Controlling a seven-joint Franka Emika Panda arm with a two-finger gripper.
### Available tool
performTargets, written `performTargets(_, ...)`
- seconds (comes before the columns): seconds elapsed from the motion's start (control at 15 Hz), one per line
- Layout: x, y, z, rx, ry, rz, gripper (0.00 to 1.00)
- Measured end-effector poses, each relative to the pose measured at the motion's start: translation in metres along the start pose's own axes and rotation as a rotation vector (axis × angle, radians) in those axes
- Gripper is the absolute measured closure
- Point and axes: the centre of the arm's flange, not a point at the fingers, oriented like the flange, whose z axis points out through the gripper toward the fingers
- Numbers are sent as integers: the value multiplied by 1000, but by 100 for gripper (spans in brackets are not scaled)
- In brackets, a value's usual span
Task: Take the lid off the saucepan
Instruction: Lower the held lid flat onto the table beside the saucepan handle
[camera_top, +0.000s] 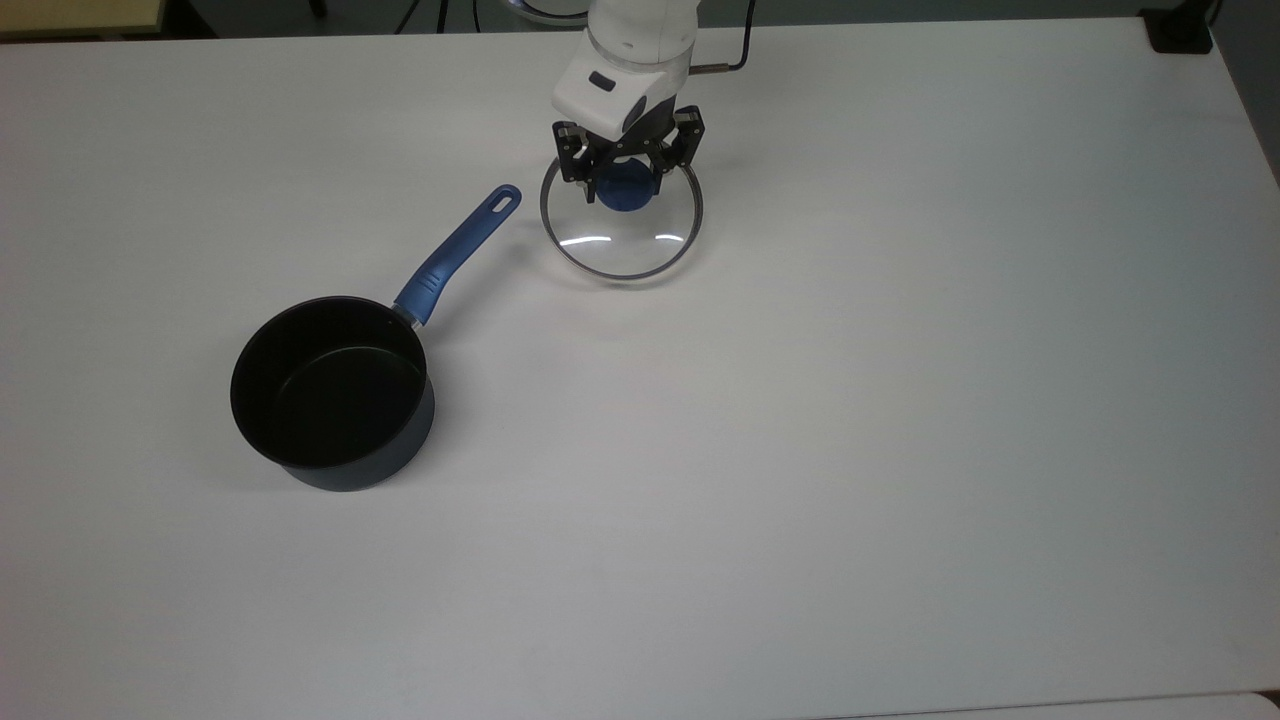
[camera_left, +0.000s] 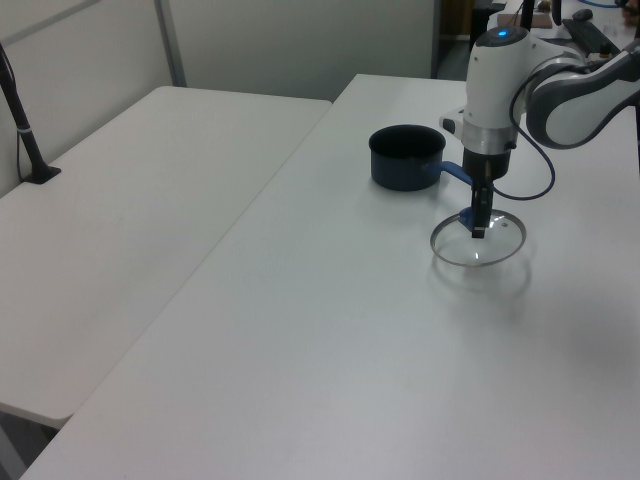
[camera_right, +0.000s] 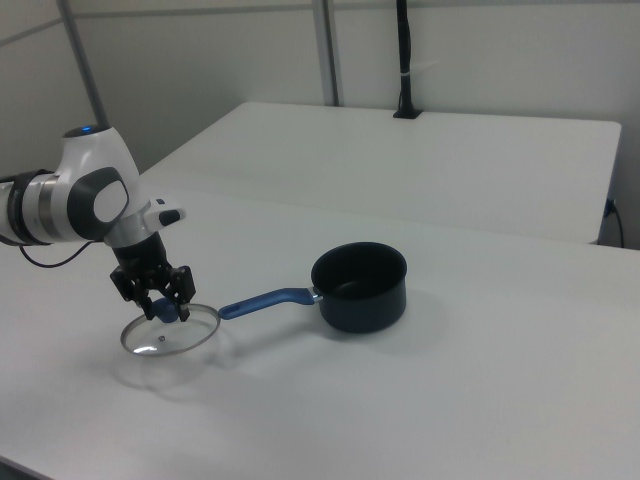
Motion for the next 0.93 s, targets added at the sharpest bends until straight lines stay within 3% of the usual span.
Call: performTargets(0.93,-20,-3,30,1,-70,-24,33)
